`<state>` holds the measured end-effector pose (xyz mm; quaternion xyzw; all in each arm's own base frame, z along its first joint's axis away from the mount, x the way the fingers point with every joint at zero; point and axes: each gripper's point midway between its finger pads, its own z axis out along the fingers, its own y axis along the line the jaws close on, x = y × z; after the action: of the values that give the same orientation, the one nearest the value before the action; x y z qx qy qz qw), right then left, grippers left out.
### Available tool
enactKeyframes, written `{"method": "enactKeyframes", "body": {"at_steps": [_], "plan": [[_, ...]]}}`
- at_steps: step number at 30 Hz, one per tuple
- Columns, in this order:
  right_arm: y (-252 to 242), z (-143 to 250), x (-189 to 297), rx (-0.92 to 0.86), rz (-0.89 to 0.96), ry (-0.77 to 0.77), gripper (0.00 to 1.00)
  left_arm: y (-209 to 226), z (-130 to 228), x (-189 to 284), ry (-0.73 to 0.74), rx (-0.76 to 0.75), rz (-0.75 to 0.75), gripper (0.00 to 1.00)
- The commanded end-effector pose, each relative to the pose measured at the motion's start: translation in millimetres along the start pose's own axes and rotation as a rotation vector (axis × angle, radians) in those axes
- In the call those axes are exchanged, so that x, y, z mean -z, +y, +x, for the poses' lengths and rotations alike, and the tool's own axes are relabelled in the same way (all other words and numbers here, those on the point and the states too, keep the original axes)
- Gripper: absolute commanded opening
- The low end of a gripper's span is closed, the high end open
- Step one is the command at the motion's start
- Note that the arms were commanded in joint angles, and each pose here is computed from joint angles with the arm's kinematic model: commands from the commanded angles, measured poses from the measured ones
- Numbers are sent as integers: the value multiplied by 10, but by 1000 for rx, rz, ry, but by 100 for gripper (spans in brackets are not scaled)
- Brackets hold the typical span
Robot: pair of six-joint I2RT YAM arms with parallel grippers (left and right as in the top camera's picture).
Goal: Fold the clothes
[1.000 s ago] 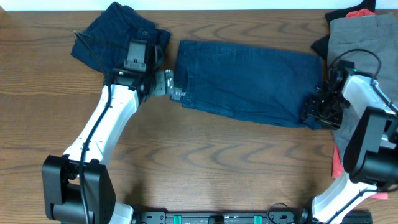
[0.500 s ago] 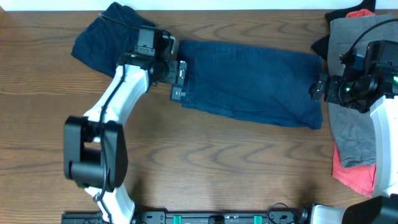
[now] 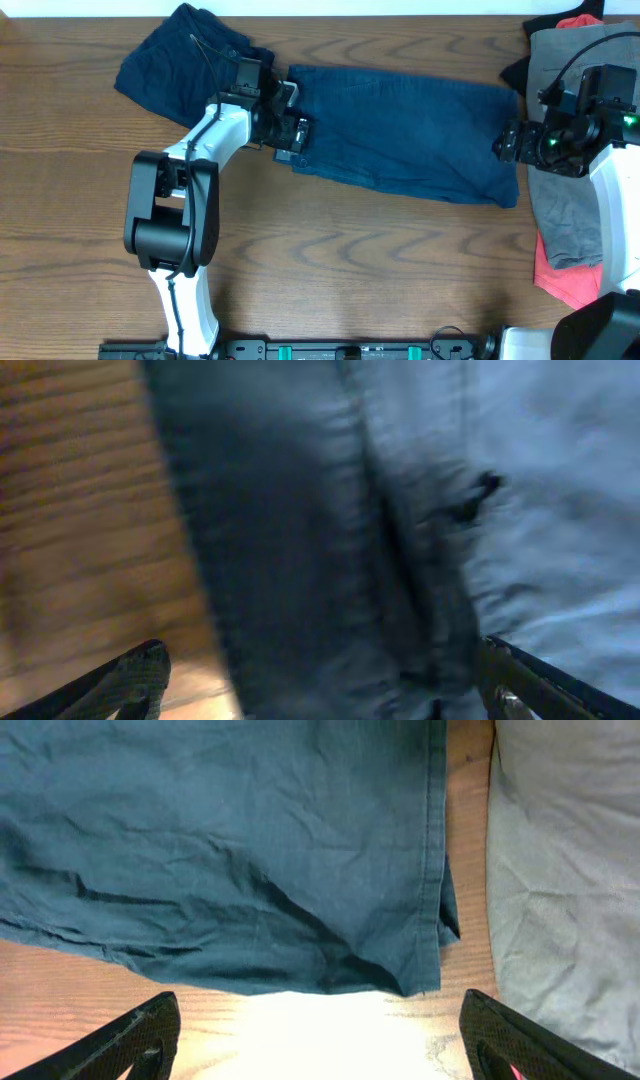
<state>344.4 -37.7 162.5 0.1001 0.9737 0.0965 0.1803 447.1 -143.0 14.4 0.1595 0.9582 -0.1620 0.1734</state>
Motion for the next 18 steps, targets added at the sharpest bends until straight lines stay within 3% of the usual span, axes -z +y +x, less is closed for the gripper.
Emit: {"method": "enactKeyframes", "body": {"at_steps": [1,9,13,16,18], "plan": [[94,-9,-31,16,-20,-2,87,-181,-112,10,-31,-33,109,98],[229,-88,-72,41,-35,-31,81,-387,-73,-47,-18,-56,194,100],[263,-119,-79,48,-39,-44,76,-433,22,-184,17,-58,203,91],[272,-136,-81,49,-39,-51,73,-459,43,-233,25,-62,206,81],[270,-148,-80,49,-37,-56,68,-464,23,-215,19,-64,206,61]]}}
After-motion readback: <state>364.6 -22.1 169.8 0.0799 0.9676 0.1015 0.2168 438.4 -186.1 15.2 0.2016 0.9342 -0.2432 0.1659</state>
